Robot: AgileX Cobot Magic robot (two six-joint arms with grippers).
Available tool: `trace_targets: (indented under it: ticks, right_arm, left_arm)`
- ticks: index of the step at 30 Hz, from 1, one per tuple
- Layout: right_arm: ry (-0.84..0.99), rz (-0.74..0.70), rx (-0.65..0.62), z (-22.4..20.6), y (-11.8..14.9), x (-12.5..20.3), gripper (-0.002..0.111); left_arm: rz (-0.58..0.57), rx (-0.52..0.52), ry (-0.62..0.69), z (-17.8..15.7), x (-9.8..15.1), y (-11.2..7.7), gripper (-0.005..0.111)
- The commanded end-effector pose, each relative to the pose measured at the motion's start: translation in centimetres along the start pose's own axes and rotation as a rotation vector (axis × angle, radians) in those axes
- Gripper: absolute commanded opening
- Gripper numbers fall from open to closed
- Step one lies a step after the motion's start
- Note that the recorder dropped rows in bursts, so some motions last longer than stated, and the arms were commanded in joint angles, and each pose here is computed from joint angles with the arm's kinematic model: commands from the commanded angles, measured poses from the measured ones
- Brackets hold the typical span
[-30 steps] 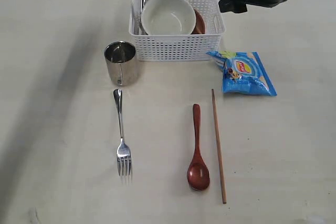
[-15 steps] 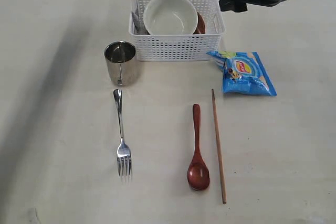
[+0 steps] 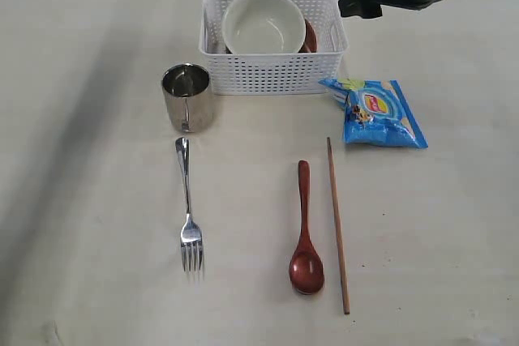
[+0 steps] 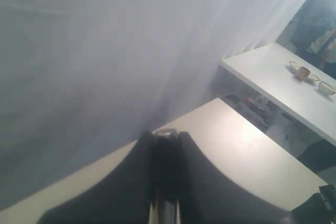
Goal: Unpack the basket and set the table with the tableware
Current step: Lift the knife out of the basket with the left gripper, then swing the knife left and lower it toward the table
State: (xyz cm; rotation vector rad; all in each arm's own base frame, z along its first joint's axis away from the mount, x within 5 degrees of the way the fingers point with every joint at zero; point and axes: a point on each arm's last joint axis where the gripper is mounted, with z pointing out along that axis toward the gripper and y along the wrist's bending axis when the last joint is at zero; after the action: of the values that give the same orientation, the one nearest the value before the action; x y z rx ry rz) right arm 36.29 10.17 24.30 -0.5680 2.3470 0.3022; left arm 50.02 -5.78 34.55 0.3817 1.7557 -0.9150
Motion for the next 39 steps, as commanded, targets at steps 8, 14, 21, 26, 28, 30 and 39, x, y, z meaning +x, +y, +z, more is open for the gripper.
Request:
trace_targets:
  ticks: [8,14,21,26,28,30,39]
  right_arm:
    - [0.004,-0.003,-0.001,-0.2,-0.1,0.1,0.071]
    - [0.02,-0.001,-0.015,-0.2,0.0,0.2,0.071]
    - [0.048,0.001,-0.037,-0.2,0.2,0.5,0.071]
    - [0.056,0.001,-0.044,-0.2,0.3,0.6,0.071]
    - [0.056,0.001,-0.044,-0.2,0.3,0.6,0.071]
    - [0.061,0.001,-0.048,-0.2,0.3,0.6,0.071]
    - [0.13,0.005,-0.101,-0.3,0.8,1.2,0.071]
  left_arm:
    - [-0.101,-0.093,-0.005,-6.0,-0.4,0.5,0.0]
    - [-0.185,-0.205,0.008,-8.4,1.8,0.7,0.0]
    - [-0.248,-0.436,-0.012,-11.8,5.4,-2.0,0.0]
    - [-0.288,-0.455,0.039,-14.0,8.9,-5.5,0.0]
    - [-0.308,-0.426,0.08,-14.5,10.6,-7.0,0.0]
    - [-0.318,-0.414,0.108,-15.0,12.1,-8.2,0.0]
    - [-0.292,-0.561,0.22,-17.6,18.5,-8.7,0.0]
